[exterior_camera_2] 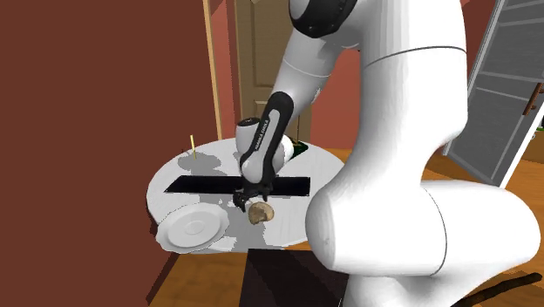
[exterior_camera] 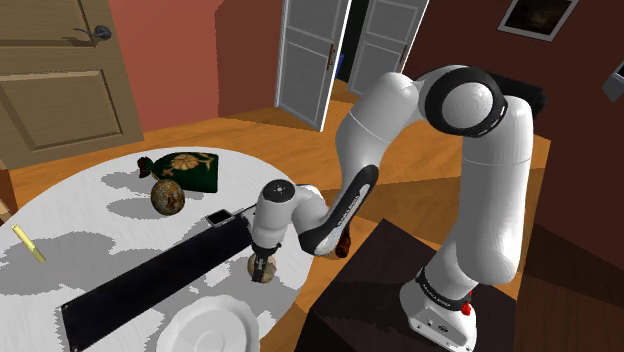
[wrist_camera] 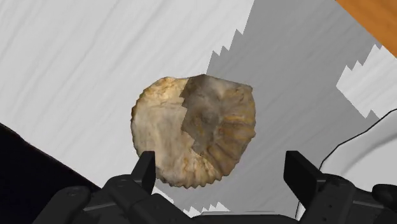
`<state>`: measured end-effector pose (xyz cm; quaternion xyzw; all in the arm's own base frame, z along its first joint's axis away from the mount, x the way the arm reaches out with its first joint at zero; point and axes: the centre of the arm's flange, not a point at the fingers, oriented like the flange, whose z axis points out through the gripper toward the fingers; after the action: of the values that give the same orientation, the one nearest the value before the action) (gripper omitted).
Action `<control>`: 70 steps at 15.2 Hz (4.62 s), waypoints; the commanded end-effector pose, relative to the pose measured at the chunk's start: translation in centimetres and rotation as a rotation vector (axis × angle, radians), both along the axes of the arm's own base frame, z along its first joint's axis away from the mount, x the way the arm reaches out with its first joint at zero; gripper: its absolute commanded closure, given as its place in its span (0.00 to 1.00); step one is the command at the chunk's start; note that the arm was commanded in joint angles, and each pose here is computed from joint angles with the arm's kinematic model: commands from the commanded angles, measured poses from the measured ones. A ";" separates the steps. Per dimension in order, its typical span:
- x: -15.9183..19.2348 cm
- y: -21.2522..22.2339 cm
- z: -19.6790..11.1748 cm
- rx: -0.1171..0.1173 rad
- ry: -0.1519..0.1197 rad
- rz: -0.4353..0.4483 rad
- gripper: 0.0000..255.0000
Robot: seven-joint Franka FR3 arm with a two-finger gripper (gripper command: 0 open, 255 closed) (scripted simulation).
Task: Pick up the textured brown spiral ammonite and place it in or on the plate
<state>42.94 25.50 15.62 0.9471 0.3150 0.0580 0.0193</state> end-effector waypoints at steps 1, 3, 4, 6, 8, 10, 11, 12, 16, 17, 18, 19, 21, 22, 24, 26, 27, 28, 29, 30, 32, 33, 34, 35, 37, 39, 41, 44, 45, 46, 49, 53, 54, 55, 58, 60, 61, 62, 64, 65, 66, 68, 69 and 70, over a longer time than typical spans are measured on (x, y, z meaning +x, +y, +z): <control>-2.9 1.0 -0.2 -0.031 -0.094 -0.263 0.00; -2.8 1.1 -0.7 -0.091 -0.083 -0.052 0.00; -2.8 1.1 -0.7 -0.091 -0.083 -0.052 0.00; -3.1 0.4 1.6 -0.002 -0.057 -0.571 0.00; -2.9 0.4 0.5 -0.002 -0.057 -0.571 0.00; -2.7 0.3 -0.5 -0.002 -0.057 -0.571 0.00; -2.7 0.2 -1.0 -0.002 -0.057 -0.571 0.00; -2.6 0.2 -1.6 -0.002 -0.057 -0.571 0.00; -2.4 0.1 -2.4 -0.002 -0.057 -0.571 0.00; -2.4 0.1 -2.4 -0.002 -0.057 -0.571 0.00; -2.4 0.1 -2.4 -0.002 -0.057 -0.571 0.00; -2.4 0.1 -2.4 -0.002 -0.057 -0.571 0.00; -2.4 0.1 -2.4 -0.002 -0.057 -0.571 0.00; -2.4 0.1 -2.4 -0.002 -0.057 -0.571 1.00; -2.4 0.1 -2.4 -0.002 -0.057 -0.571 1.00; -2.4 0.1 -2.4 -0.002 -0.057 -0.571 1.00; -2.4 0.1 -2.4 -0.002 -0.057 -0.571 1.00; -2.4 0.1 -2.4 -0.002 -0.057 -0.571 1.00; -2.4 0.1 -2.4 -0.002 -0.057 -0.571 1.00; -2.4 0.1 -2.4 -0.002 -0.057 -0.571 1.00; -2.4 0.1 -1.8 -0.002 -0.057 -0.571 1.00; -2.4 0.1 -1.3 -0.002 -0.057 -0.571 1.00; -2.4 0.1 -0.8 -0.002 -0.057 -0.571 1.00; -2.4 0.1 -0.3 -0.002 -0.057 -0.571 1.00; -2.4 0.1 0.8 -0.002 -0.057 -0.571 1.00; -2.4 0.1 1.8 -0.002 -0.057 -0.571 1.00; -2.4 0.1 2.9 -0.002 -0.057 -0.571 1.00; -2.4 0.1 4.5 -0.002 -0.057 -0.571 1.00; -2.4 0.1 5.0 -0.002 -0.057 -0.571 1.00; -2.4 0.1 5.5 -0.002 -0.057 -0.571 1.00; -2.8 1.4 6.7 -0.002 -0.057 -0.571 1.00; -4.2 6.4 7.3 -0.002 -0.057 -0.571 1.00; -4.5 7.7 7.4 -0.002 -0.057 -0.571 1.00; -4.9 9.0 7.6 -0.002 -0.057 -0.571 1.00; -5.9 12.8 8.0 -0.002 -0.057 -0.571 1.00; -6.6 15.3 8.3 -0.002 -0.057 -0.571 1.00; -7.0 16.6 8.4 -0.002 -0.057 -0.571 1.00; -7.3 17.8 8.6 -0.002 -0.057 -0.571 1.00; -8.0 20.3 8.9 -0.002 -0.057 -0.571 1.00; -8.4 21.6 9.0 -0.002 -0.057 -0.571 1.00; -8.7 22.9 9.2 -0.002 -0.057 -0.571 1.00; -8.9 23.6 8.7 -0.002 -0.057 -0.571 1.00; -8.9 23.6 8.2 -0.002 -0.057 -0.571 1.00; -8.9 23.6 7.7 -0.002 -0.057 -0.571 1.00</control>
<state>34.07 48.94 23.70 0.9955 0.0351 0.0763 0.0447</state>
